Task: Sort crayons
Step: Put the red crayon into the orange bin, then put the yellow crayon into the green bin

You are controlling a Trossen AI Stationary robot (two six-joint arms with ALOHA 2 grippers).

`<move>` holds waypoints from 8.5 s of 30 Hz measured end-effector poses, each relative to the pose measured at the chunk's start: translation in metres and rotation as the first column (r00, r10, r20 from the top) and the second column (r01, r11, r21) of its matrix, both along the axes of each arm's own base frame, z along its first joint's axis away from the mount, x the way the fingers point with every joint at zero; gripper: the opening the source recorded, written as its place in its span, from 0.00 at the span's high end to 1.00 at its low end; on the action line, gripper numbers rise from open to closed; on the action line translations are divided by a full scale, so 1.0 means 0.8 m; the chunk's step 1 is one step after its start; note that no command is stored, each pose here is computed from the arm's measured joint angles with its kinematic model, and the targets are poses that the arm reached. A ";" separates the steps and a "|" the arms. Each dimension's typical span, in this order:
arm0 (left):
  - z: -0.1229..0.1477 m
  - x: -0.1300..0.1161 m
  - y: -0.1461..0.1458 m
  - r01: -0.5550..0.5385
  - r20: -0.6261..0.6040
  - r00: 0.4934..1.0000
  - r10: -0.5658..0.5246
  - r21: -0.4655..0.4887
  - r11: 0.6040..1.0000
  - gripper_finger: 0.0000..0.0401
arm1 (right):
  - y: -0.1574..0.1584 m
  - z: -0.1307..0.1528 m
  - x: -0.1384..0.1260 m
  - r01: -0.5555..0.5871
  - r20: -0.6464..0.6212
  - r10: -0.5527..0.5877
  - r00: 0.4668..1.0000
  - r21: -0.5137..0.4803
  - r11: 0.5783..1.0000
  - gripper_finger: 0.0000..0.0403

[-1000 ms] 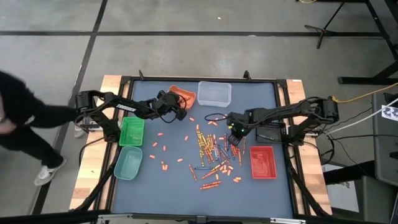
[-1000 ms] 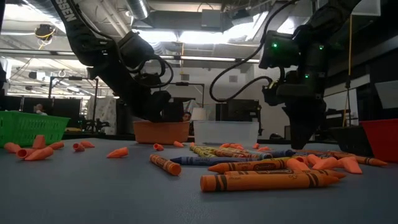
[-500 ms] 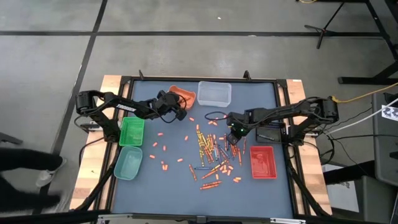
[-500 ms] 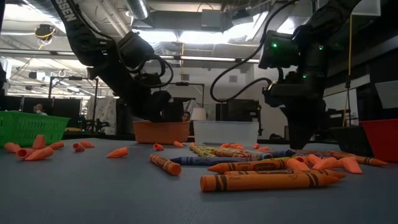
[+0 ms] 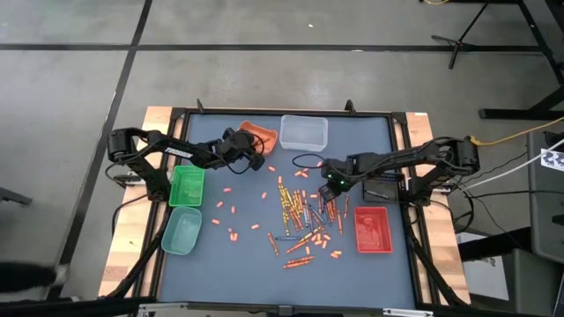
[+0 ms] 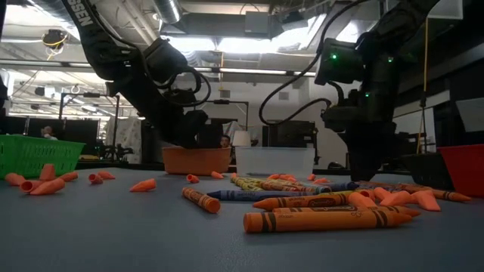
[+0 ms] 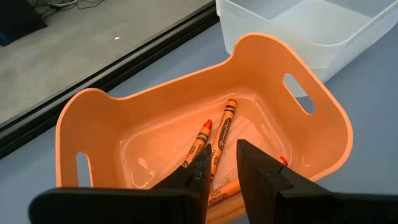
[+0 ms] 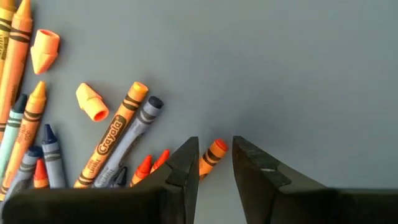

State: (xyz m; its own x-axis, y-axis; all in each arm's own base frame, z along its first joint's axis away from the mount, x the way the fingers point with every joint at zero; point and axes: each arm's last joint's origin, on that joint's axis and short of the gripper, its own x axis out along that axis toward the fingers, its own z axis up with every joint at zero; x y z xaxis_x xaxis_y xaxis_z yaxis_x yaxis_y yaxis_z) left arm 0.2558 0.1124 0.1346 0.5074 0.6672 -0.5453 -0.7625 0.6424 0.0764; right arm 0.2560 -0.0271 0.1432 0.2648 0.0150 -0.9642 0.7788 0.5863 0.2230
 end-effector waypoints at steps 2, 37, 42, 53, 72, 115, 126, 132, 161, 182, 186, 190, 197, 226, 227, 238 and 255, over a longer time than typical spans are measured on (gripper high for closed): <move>0.000 0.000 0.000 0.000 0.000 1.000 0.000 0.000 1.000 0.84 | 0.000 0.000 0.000 0.012 0.000 -0.012 1.000 0.003 1.000 0.77; 0.000 0.000 0.000 0.000 0.000 1.000 0.000 0.000 1.000 0.84 | 0.043 -0.017 0.005 0.002 -0.061 -0.009 0.998 -0.111 0.994 0.79; 0.000 0.000 0.000 0.000 0.000 1.000 0.000 0.000 1.000 0.84 | 0.043 -0.018 0.005 -0.008 -0.064 0.000 0.998 -0.114 0.993 0.90; 0.007 0.005 0.002 0.004 0.064 0.998 -0.006 0.031 1.000 0.84 | 0.042 -0.008 0.003 -0.054 -0.032 0.050 0.998 -0.140 0.989 0.93; 0.039 0.014 -0.008 0.076 0.158 0.982 -0.104 0.169 0.983 0.84 | 0.017 0.029 0.038 -0.162 0.327 0.251 0.911 -0.274 0.948 0.96; 0.099 0.007 -0.134 0.425 0.185 0.863 -0.471 0.241 0.873 0.84 | -0.123 0.072 0.224 0.134 0.458 0.692 0.557 -0.873 0.469 0.95; 0.098 0.007 -0.144 0.454 0.181 0.848 -0.498 0.235 0.859 0.84 | -0.132 0.069 0.249 0.090 0.422 0.654 0.628 -0.874 0.478 0.95; 0.097 0.006 -0.147 0.462 0.178 0.845 -0.505 0.233 0.856 0.84 | -0.132 0.068 0.249 0.089 0.422 0.653 0.630 -0.874 0.478 0.91; 0.075 0.024 -0.169 0.557 0.327 0.769 -0.550 0.080 0.827 0.84 | -0.095 0.187 0.132 -0.444 0.088 0.743 0.664 -0.752 0.486 0.70; 0.056 0.114 -0.178 0.806 0.186 0.560 -0.808 0.102 0.583 0.70 | -0.038 0.226 -0.059 -0.399 0.233 0.657 0.717 -0.636 0.661 0.70; 0.054 0.130 -0.170 0.836 0.031 0.548 -0.836 -0.004 0.549 0.70 | -0.030 0.208 -0.087 -0.375 0.265 0.626 0.734 -0.610 0.698 0.70; 0.054 0.132 -0.161 0.845 -0.082 0.525 -0.847 -0.063 0.530 0.70 | -0.024 0.191 -0.107 -0.354 0.286 0.596 0.750 -0.588 0.727 0.70; 0.046 0.128 -0.148 0.855 -0.168 0.488 -0.857 -0.109 0.508 0.70 | -0.020 0.164 -0.123 -0.347 0.290 0.567 0.771 -0.554 0.756 0.70; -0.002 0.134 -0.130 0.871 -0.204 0.402 -0.893 -0.214 0.442 0.70 | -0.020 0.141 -0.119 -0.354 0.302 0.574 0.761 -0.549 0.757 0.70; -0.004 0.133 -0.130 0.869 -0.208 0.401 -0.892 -0.222 0.442 0.70 | -0.020 0.140 -0.119 -0.354 0.302 0.574 0.761 -0.549 0.757 0.70; -0.008 0.132 -0.129 0.862 -0.221 0.400 -0.889 -0.240 0.447 0.70 | -0.020 0.140 -0.119 -0.355 0.301 0.575 0.761 -0.549 0.757 0.70; -0.020 0.136 -0.129 0.859 -0.227 0.400 -0.888 -0.245 0.450 0.70 | -0.020 0.140 -0.119 -0.356 0.300 0.575 0.761 -0.548 0.757 0.70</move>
State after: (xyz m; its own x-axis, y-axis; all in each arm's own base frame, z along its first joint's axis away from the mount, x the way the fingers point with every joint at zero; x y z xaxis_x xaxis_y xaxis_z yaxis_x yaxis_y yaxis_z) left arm 0.3644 0.0092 0.1190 0.6016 -0.0976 -0.7928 0.2713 0.9585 0.0879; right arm 0.1606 -0.0433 0.2553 0.7185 -0.1355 -0.6822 0.2633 0.9608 0.0865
